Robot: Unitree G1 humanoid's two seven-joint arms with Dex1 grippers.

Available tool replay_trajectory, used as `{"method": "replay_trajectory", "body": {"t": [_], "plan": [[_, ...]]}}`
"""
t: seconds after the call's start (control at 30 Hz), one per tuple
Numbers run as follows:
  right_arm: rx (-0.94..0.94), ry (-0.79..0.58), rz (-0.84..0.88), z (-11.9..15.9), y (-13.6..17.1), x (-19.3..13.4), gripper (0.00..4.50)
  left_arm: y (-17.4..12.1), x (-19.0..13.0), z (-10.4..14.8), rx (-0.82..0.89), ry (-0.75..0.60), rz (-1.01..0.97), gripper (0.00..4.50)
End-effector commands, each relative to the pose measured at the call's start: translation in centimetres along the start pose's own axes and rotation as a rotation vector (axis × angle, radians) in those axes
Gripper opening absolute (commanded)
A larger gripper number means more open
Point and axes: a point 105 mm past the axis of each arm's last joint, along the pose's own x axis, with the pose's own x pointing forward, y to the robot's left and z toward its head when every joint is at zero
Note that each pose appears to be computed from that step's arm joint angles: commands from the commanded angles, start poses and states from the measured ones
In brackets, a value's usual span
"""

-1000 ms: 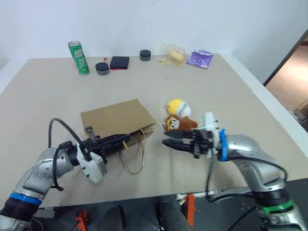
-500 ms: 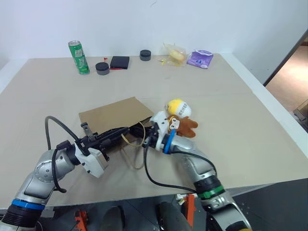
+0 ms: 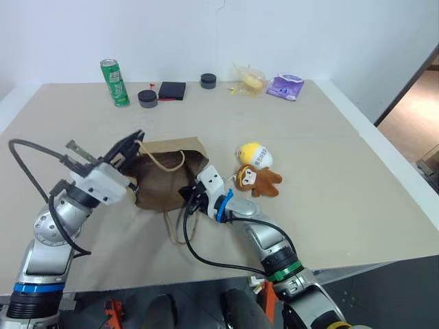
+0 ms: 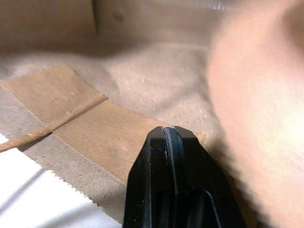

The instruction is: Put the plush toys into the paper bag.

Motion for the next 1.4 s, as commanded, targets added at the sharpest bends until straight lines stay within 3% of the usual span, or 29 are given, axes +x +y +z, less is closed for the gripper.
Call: {"method": "replay_trajectory", "body": {"t": [0.03,0.13,0.27,0.33,0.47,0.53,0.57,0.63,0.67,0.77,0.8,0.9,1.07,1.37,1.4], "plan": [[0.016,0.085,-0.019,-1.7,-0.2,-0.2,0.09,1.8,1.2,3.0,0.032,-0.103,0.060,0.00],[0.019,0.094,-0.023,-1.6,-0.4,-0.2,0.09,2.0,2.0,4.5,0.043,-0.153,0.054,0.00],[0.008,0.065,-0.007,-1.0,-0.2,-0.3,0.09,1.1,1.5,3.7,0.026,-0.118,0.009,0.00],[-0.013,0.020,-0.001,-0.3,-0.2,-0.4,0.09,0.7,1.0,3.0,0.014,-0.090,-0.005,0.00],[-0.041,-0.200,0.121,3.8,1.3,-2.1,0.09,-1.6,0.0,1.8,-0.018,-0.047,-0.080,0.00],[-0.043,-0.264,0.166,4.8,1.5,-3.6,0.53,-2.5,-0.5,1.4,-0.034,-0.032,-0.097,0.00],[-0.054,-0.300,0.195,5.3,1.6,-4.8,1.00,-2.8,-0.7,1.2,-0.041,-0.024,-0.099,0.00],[-0.066,-0.363,0.223,6.6,1.4,-6.7,1.22,-3.0,-0.8,1.0,-0.052,-0.016,-0.092,0.00],[-0.065,-0.380,0.233,7.2,1.2,-7.5,1.86,-3.0,-0.8,0.9,-0.057,-0.013,-0.088,0.00],[-0.106,-0.370,0.268,8.1,0.5,-10.0,2.93,-3.0,-0.8,0.9,-0.059,-0.017,-0.085,0.00],[-0.116,-0.352,0.264,8.2,-0.1,-10.7,3.06,-3.0,-0.7,0.9,-0.060,-0.018,-0.084,0.00],[-0.170,-0.242,0.184,7.7,-3.5,-12.7,4.36,-2.9,-0.7,0.9,-0.061,-0.021,-0.086,0.00],[-0.243,-0.048,0.004,5.5,-8.9,-14.2,4.45,-2.7,-0.5,0.9,-0.062,-0.026,-0.089,0.00],[-0.298,0.169,-0.079,1.0,-11.6,-13.7,4.45,-2.5,-0.2,0.9,-0.061,-0.036,-0.090,0.00],[-0.302,0.182,-0.085,0.8,-11.8,-13.7,3.88,-2.5,-0.2,0.9,-0.061,-0.036,-0.090,0.00]]}}
